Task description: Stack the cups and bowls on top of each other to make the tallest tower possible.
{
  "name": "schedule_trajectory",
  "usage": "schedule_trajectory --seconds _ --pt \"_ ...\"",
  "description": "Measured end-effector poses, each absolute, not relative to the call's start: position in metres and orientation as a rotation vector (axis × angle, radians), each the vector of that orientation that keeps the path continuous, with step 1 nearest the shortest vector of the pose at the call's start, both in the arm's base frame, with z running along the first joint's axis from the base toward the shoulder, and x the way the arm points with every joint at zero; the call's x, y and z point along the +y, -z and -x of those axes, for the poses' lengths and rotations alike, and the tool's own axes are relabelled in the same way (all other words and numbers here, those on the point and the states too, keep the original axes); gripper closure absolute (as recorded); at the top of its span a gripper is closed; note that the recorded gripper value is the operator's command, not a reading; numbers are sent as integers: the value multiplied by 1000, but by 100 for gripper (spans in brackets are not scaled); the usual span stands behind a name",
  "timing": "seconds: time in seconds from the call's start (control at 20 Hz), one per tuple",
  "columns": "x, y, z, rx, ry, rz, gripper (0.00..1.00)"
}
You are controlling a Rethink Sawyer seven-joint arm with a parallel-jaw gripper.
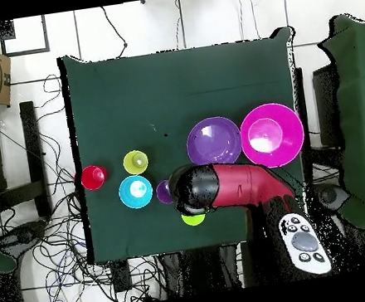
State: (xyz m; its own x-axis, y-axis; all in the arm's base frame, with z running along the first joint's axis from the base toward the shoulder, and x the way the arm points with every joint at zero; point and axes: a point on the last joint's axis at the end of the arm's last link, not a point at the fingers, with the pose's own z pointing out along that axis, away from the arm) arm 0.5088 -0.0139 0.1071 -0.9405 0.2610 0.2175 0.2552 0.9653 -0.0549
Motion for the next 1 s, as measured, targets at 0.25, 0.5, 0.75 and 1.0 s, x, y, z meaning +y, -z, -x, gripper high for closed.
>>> schedule_trajectory --seconds 0.25,0.5,0.75,1.0 --pt "-19 -111 -510 -2876 -39 395 0" --pt "-18 -109 -511 -2875 -27 392 0" --pt "-13 -95 -510 -2890 -14 358 0" --pt "-11 -73 -508 -2929 -6 311 0"
